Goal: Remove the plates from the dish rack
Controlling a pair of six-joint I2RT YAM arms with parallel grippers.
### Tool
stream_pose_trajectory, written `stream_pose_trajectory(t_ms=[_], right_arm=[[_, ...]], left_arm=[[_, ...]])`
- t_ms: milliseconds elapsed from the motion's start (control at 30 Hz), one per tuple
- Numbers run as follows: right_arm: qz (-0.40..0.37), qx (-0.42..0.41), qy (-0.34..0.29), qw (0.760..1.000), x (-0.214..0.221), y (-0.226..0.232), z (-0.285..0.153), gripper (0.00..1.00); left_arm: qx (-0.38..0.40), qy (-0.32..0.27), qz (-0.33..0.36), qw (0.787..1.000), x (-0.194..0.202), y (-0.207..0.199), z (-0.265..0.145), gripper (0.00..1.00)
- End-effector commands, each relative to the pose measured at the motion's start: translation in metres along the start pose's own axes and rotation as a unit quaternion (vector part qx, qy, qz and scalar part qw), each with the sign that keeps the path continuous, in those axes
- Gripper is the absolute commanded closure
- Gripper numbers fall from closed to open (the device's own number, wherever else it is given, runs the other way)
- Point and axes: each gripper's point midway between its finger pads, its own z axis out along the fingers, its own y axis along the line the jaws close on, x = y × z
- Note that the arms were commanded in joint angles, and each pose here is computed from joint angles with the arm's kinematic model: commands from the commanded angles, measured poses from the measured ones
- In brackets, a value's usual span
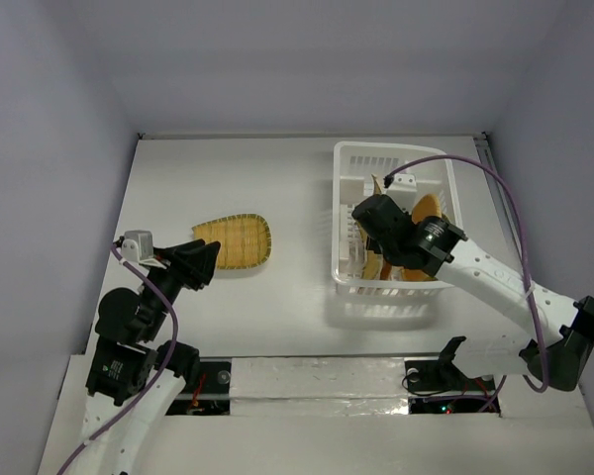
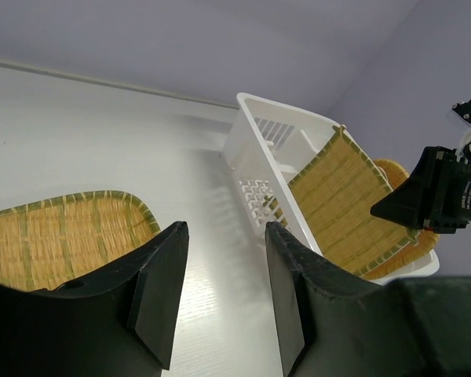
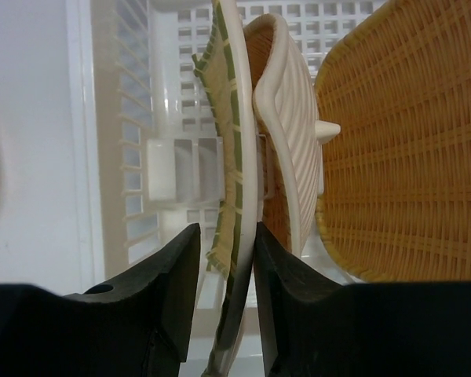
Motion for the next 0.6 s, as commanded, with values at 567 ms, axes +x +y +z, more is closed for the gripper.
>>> stream_pose_trajectory(t_ms=[567], right_arm=[[-0.023, 0.093, -0.044, 0.994, -0.03, -0.02, 0.0, 0.98]], left_arm=[[0.028, -0.035, 0.004, 0.999, -0.018, -0.013, -0.005, 0.59]])
